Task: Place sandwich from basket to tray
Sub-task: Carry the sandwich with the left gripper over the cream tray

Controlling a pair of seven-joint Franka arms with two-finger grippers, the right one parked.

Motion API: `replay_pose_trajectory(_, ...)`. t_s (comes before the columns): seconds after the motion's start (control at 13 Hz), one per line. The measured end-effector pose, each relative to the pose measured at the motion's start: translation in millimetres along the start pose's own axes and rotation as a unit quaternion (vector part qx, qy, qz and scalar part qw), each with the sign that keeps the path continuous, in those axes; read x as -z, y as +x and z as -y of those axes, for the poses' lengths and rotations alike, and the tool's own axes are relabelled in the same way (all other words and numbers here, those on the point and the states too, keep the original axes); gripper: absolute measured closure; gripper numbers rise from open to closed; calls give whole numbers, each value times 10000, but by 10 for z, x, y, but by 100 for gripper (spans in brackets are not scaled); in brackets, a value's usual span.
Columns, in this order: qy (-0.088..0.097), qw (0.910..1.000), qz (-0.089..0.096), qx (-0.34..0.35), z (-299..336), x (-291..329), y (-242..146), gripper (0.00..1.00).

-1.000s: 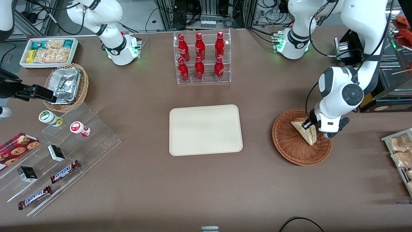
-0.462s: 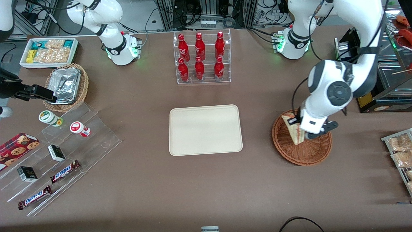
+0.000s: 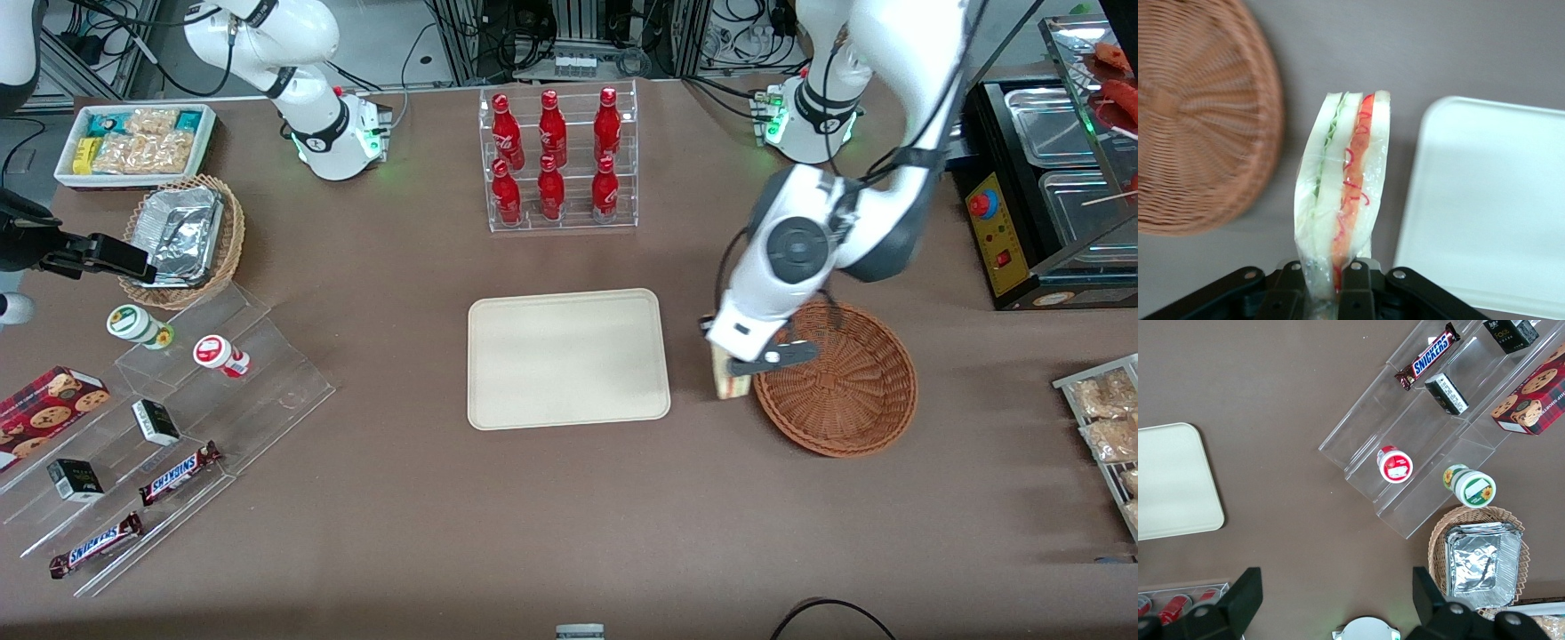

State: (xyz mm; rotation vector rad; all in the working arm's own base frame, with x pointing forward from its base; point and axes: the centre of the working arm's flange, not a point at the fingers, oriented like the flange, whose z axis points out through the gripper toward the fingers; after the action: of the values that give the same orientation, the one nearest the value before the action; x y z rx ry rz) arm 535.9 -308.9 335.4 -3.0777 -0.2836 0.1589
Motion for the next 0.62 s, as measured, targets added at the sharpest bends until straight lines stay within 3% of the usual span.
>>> replay_pose_trajectory(0.62, -183, 9995, -113, 229, -1533, -333, -407, 85)
